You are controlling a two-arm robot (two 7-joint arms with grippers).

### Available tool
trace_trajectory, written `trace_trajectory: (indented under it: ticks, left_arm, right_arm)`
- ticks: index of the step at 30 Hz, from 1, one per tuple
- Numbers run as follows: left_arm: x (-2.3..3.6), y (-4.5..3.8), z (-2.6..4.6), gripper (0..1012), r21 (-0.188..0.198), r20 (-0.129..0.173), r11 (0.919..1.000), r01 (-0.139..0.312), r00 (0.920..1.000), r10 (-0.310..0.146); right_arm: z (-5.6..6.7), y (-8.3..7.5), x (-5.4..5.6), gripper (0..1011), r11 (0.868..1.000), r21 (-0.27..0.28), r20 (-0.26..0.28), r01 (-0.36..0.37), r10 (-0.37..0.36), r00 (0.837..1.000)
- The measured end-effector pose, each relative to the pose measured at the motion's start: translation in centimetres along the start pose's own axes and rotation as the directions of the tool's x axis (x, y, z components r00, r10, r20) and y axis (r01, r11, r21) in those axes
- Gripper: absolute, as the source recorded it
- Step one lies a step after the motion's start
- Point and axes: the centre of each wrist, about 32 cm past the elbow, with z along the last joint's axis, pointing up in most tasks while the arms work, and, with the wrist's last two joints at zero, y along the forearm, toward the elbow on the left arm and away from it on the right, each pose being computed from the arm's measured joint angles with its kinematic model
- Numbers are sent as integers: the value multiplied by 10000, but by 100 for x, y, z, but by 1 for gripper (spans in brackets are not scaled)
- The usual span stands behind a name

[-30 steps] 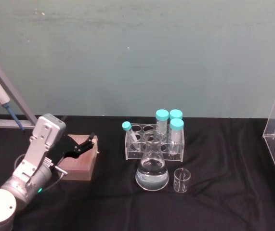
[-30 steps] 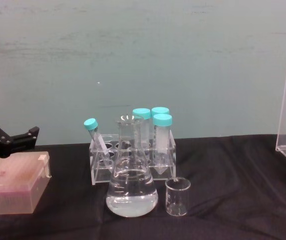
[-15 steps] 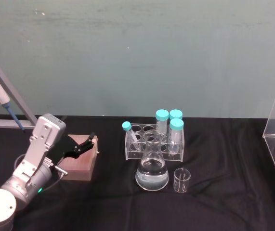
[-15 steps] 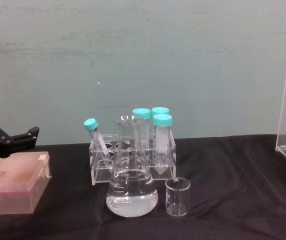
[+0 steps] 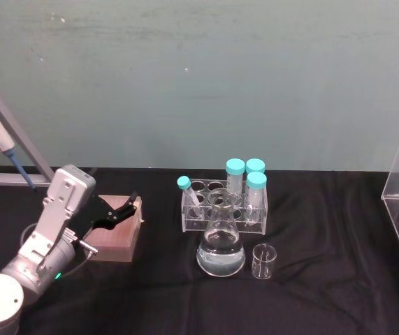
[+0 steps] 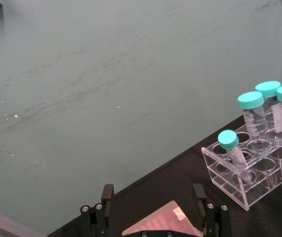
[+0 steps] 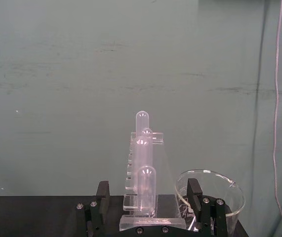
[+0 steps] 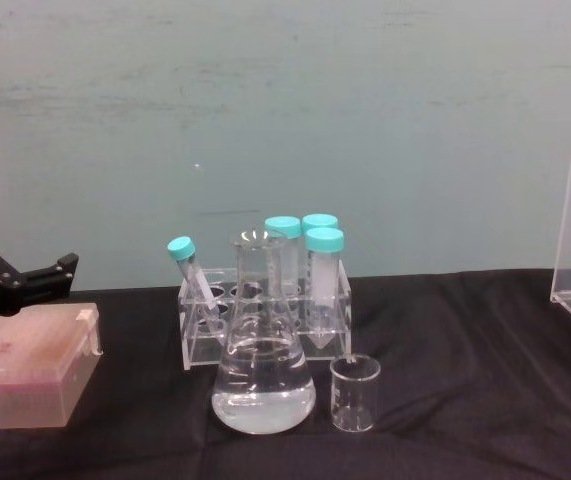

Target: Place the experimental apparatus aside using one hand.

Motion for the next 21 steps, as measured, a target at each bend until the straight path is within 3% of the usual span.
trace_trajectory:
  ticks: [21]
  left_arm:
    - [0, 0, 0, 1000, -1, 0, 10000, 0, 10000, 0]
  right_arm:
    - [4, -8, -5, 1000, 10000, -36, 139, 49, -48, 9999]
